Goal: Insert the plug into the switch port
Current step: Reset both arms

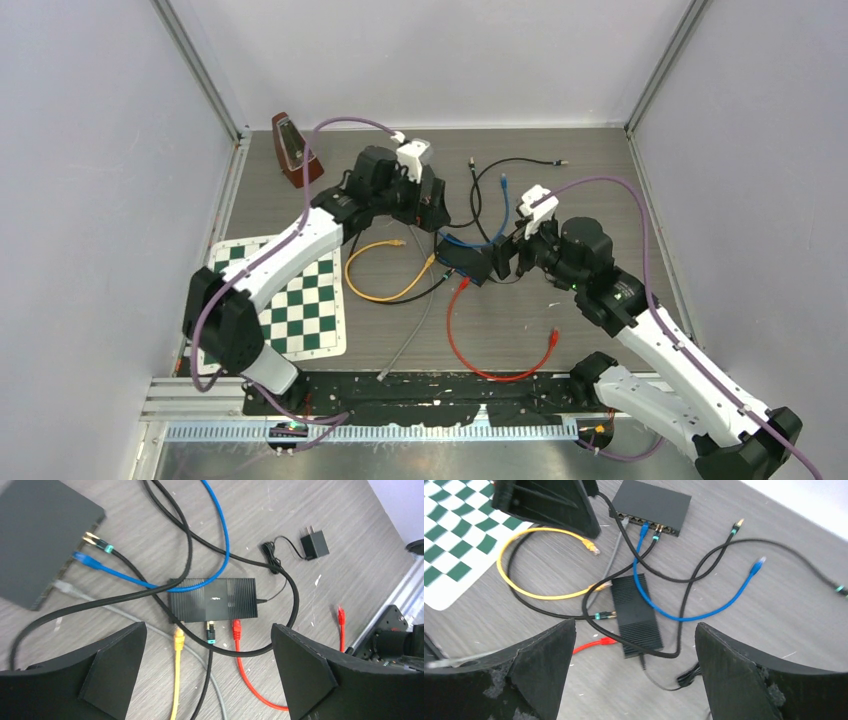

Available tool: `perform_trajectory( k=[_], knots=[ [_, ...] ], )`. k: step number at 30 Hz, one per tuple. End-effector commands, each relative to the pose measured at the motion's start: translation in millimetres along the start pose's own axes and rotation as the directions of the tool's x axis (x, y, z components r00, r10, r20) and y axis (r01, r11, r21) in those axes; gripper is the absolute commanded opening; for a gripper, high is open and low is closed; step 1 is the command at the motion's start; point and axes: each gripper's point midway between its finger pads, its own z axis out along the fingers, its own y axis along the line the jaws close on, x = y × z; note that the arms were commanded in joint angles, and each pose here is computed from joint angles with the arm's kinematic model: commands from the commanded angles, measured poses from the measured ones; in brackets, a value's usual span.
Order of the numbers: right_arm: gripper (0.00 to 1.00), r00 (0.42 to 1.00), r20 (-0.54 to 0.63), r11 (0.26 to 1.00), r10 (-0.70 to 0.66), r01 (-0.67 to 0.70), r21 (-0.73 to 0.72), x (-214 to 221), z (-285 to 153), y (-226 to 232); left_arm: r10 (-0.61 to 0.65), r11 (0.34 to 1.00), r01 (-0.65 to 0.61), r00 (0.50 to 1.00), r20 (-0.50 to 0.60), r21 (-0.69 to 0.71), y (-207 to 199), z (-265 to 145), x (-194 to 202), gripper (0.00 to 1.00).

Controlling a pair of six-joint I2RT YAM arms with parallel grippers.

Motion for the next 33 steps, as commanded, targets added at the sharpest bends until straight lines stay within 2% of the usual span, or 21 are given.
perform_trajectory(
  k=[1,5,11,15,20,26,33],
  knots=[
    [0.95,0.961,-0.028,0.961,0.276,-0.274,0.037,-13,-16,6,0.075,0.989,-0.061,0.992,0.105,-0.133,10,-47,-32,1.00],
    [0.95,0.912,0.028,0.904,0.409,-0.410,0.120,-23,-30,-4,0.108,0.981,-0.075,0.977,0.184,-0.176,3,-96,-39,1.00],
    [0.95,0.904,0.110,0.846,0.413,-0.426,0.320,-30,-70,-39,0.113,0.980,-0.051,0.940,0.323,-0.194,-14,-174,-35,0.99],
    [0.95,0.895,0.177,0.833,0.410,-0.446,0.328,-51,-95,-44,0.103,0.985,-0.043,0.927,0.362,-0.169,-25,-208,-18,1.00],
    [0.96,0.894,0.254,0.833,0.369,-0.439,0.336,-73,-122,-51,0.109,0.986,-0.039,0.885,0.452,-0.161,-27,-236,4,1.00],
    [0.95,0.885,0.234,0.836,0.403,-0.460,0.300,-71,-125,-42,0.134,0.980,-0.040,0.855,0.502,-0.193,-27,-262,6,1.00],
    [0.95,0.868,0.236,0.827,0.437,-0.490,0.275,-70,-125,-37,0.134,0.979,-0.038,0.863,0.488,-0.201,-24,-261,11,1.00]
  ],
)
